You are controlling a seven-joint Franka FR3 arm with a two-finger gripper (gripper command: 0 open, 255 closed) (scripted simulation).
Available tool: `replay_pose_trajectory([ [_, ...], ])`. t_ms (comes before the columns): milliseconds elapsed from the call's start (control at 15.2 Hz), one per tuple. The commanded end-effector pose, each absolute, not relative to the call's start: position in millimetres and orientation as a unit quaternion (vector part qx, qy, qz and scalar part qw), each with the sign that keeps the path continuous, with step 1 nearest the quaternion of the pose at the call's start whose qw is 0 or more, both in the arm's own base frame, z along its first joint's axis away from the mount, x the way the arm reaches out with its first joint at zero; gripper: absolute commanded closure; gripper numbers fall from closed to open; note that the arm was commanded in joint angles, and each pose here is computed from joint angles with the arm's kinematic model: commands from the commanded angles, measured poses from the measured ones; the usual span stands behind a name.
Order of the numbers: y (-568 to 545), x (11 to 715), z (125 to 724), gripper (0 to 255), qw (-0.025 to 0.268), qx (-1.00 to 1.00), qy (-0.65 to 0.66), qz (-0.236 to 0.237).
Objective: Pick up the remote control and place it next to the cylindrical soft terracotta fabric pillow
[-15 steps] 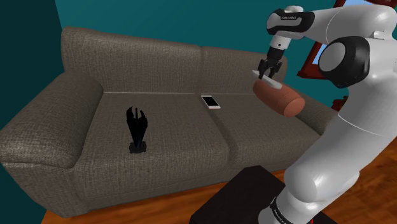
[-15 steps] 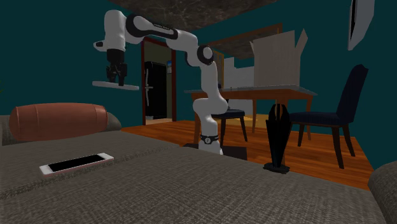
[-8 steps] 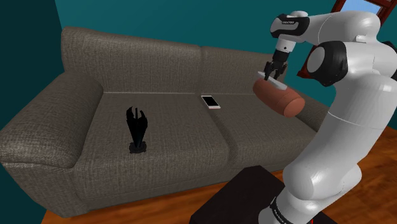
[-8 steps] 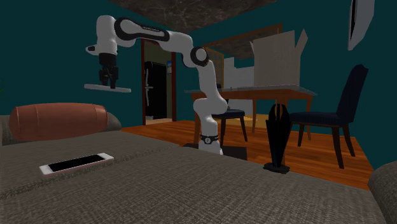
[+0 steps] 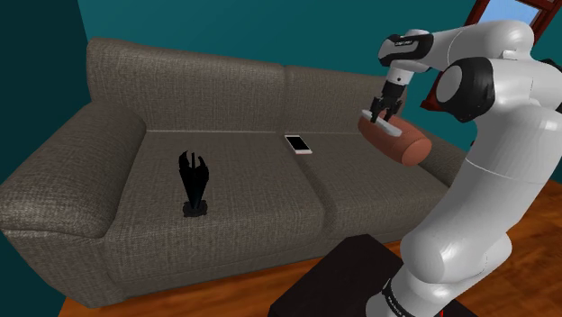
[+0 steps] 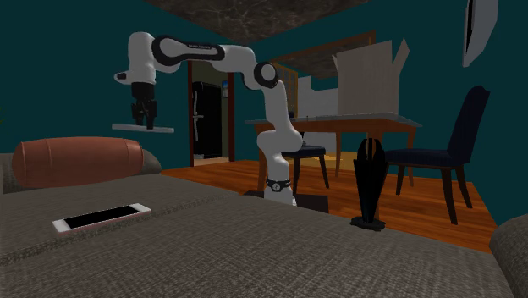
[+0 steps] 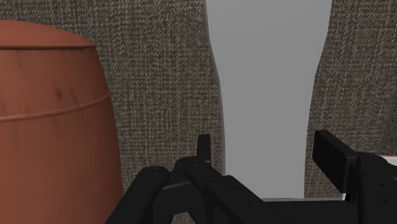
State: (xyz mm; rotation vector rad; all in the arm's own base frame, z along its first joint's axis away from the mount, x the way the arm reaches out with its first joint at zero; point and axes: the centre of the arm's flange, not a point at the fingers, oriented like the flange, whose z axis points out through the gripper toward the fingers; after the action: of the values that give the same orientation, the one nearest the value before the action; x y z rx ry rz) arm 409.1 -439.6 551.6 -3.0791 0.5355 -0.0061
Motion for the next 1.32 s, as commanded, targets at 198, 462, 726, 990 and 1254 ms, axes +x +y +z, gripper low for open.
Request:
replay_pose_trajectory([
  [198, -438.0, 409.1, 524.7, 255, 0.008, -0.985, 0.171, -0.002],
  [462, -438.0, 409.1, 503.6, 255, 0.008, -0.985, 0.171, -0.002],
  [726, -438.0, 409.1, 482.5, 255, 0.008, -0.985, 0.171, -0.002],
  [990, -438.0, 409.1, 461.3, 255, 0.008, -0.985, 0.171, -0.002],
  [1254, -438.0, 409.1, 440.2, 255, 0.008, -0.985, 0.171, -0.002],
])
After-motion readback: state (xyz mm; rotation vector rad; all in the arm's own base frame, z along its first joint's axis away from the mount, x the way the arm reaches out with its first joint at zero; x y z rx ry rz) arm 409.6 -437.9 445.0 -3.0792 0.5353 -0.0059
